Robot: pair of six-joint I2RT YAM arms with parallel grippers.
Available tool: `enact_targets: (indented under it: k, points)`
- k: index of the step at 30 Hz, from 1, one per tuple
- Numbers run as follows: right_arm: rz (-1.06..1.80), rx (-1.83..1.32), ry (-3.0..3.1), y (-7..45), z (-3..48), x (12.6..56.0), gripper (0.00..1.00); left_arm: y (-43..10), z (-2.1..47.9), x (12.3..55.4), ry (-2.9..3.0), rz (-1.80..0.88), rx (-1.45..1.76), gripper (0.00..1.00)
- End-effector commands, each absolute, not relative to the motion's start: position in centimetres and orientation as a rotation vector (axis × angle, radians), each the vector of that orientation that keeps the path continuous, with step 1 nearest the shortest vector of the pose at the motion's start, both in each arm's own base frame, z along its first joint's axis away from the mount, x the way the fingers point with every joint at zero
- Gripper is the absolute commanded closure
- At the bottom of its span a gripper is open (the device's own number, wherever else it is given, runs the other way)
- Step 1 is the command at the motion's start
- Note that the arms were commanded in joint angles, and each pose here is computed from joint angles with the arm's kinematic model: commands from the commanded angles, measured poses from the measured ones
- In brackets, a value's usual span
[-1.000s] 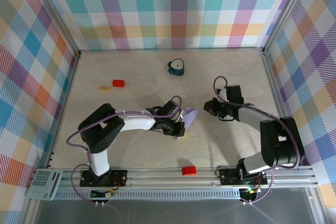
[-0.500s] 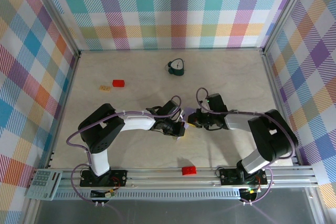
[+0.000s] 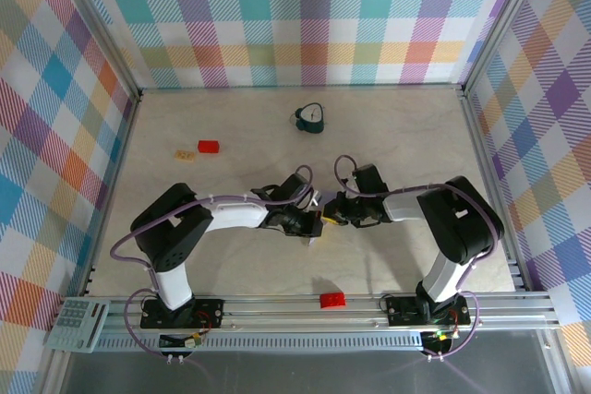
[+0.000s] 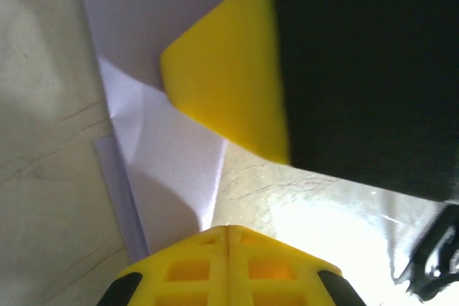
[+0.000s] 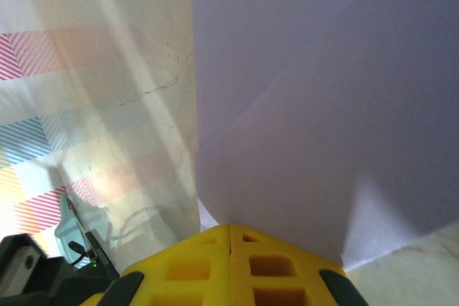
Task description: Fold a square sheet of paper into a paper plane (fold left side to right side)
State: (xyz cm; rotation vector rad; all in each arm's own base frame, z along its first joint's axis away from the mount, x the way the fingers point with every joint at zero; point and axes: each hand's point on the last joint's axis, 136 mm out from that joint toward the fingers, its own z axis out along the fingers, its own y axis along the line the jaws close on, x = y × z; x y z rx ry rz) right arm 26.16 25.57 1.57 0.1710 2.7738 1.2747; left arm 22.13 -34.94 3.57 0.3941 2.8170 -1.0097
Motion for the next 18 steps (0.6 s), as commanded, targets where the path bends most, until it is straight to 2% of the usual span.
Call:
enact_targets:
  k: [1, 6, 18]
  points:
    - [1.111, 0.228, 2.920, 23.8, -2.2, 24.3, 1.00, -36.0, 7.6, 22.2, 2.733, -1.188, 0.417, 0.95]
    - [1.079, 0.218, 2.944, 23.6, -2.8, 24.0, 1.00, -36.5, 9.3, 21.4, 2.734, -1.282, 0.444, 0.95]
    - [1.064, 0.130, 2.965, 24.3, -2.4, 23.9, 1.00, -35.0, 5.7, 19.6, 2.861, -1.284, 0.376, 0.97]
